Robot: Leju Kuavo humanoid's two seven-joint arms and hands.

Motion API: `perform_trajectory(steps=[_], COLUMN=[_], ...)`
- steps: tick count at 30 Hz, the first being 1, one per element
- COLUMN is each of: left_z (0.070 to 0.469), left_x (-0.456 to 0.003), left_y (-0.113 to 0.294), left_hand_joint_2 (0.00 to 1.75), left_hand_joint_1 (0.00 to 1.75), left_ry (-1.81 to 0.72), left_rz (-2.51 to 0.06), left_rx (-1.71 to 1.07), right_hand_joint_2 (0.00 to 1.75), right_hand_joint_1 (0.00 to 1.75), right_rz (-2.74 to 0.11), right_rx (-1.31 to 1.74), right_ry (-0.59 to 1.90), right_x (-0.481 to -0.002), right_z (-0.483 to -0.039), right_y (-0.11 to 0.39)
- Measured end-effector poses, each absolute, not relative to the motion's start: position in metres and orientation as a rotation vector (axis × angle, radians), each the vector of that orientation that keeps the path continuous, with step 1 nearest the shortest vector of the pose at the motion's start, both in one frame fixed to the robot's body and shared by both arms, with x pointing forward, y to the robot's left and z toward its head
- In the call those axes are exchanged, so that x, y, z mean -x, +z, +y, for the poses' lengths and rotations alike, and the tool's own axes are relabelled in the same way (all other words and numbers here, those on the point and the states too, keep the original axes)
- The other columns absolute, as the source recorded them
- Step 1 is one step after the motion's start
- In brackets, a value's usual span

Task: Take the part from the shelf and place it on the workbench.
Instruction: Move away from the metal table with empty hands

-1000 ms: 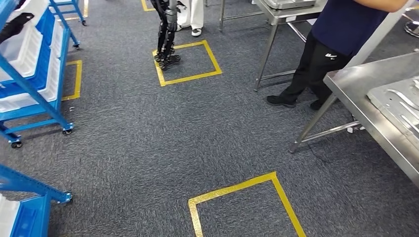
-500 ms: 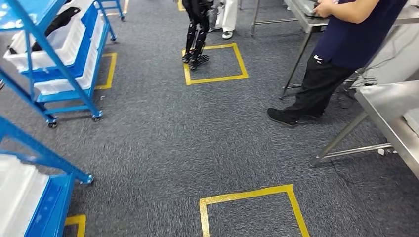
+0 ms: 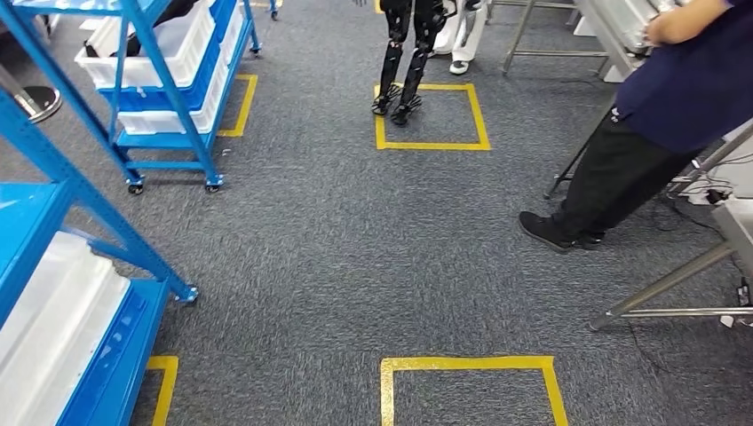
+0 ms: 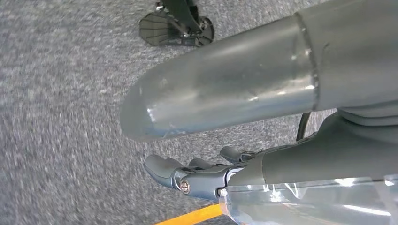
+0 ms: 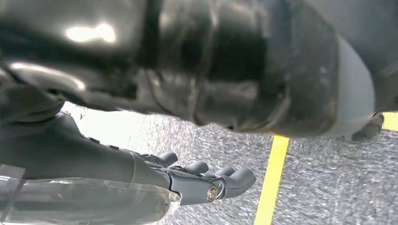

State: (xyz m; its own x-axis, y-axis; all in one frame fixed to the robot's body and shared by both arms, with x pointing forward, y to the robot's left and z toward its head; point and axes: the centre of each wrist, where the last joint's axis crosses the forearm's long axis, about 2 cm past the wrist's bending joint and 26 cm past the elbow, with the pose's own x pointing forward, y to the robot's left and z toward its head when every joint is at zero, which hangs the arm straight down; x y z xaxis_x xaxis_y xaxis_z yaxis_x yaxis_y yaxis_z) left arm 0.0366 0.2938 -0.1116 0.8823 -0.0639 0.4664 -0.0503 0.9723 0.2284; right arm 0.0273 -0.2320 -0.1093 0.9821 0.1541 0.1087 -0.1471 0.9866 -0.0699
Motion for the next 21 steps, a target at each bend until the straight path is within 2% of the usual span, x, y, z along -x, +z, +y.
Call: perform_trajectory(steps=[21], left_z=[0.286], left_x=[-0.036], left_y=[-0.112], left_hand_joint_2=[0.00], left_hand_joint_1=[0.00], left_ry=[-0.002], left_rz=[-0.474], left_rx=[-0.237], right_hand_joint_2=[0.00], right_hand_joint_1=[0.00], right_rz=[-0.094], right_rx=[0.060], right_ry=[0.164], right_x=[-0.024], right_z=[-0.239], right_y=[-0.110])
